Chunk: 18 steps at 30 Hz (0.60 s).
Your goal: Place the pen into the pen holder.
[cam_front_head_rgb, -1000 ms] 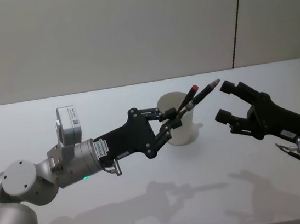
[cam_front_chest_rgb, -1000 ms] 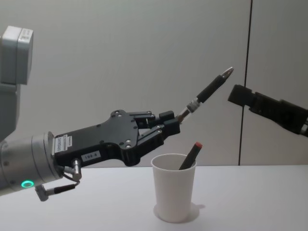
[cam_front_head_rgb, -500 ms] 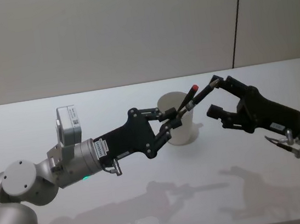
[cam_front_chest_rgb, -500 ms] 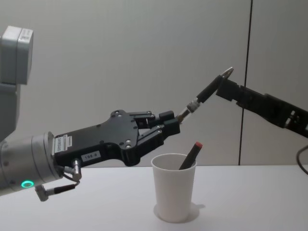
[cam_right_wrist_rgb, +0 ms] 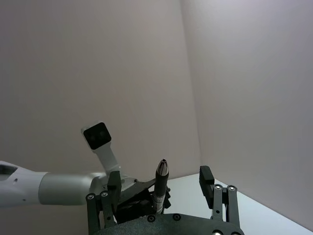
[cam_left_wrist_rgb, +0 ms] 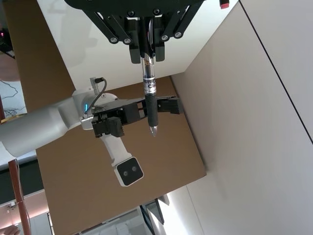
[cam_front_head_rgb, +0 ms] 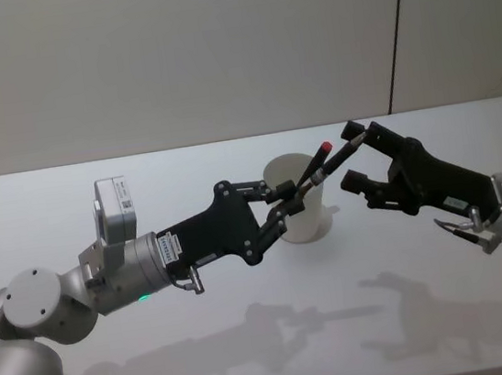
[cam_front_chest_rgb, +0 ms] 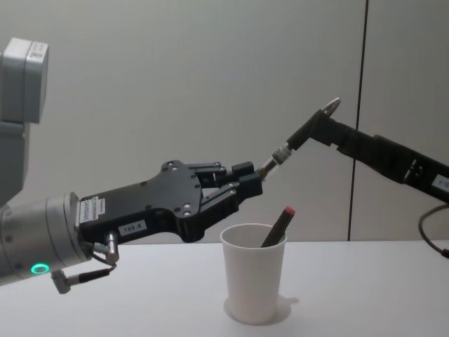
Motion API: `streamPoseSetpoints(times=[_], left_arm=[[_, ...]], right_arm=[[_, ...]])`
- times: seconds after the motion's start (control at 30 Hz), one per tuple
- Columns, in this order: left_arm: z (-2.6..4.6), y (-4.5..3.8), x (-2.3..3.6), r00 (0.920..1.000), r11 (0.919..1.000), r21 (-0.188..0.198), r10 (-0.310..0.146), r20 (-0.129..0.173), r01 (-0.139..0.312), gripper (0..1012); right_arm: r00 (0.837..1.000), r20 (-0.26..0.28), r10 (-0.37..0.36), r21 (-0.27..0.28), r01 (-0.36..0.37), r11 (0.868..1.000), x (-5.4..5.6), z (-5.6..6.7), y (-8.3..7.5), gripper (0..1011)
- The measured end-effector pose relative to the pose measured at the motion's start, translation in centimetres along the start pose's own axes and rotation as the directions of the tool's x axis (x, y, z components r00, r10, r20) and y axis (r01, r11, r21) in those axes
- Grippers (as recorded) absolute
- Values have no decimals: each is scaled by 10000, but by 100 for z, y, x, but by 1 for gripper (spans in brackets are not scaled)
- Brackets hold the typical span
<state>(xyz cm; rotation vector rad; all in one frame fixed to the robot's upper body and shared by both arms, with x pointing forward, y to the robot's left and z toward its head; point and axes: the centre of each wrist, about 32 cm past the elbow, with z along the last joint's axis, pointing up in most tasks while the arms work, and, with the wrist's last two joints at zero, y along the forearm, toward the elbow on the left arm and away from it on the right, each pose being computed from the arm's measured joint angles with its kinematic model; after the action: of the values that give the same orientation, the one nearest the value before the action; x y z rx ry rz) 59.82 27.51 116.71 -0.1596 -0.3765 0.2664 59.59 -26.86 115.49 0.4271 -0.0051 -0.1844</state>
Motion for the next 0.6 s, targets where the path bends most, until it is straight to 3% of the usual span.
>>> streamPoseSetpoints(times=[0.27, 0.6], left_arm=[[0, 0, 0, 10000, 10000, 0, 0, 0, 0, 178], [0, 0, 0, 10000, 10000, -1, 1, 0, -1, 178]], right_arm=[[9989, -215, 426, -49, -427, 9991, 108, -31, 57, 1001], [9958, -441, 802, -116, -808, 9967, 176, -68, 143, 769]])
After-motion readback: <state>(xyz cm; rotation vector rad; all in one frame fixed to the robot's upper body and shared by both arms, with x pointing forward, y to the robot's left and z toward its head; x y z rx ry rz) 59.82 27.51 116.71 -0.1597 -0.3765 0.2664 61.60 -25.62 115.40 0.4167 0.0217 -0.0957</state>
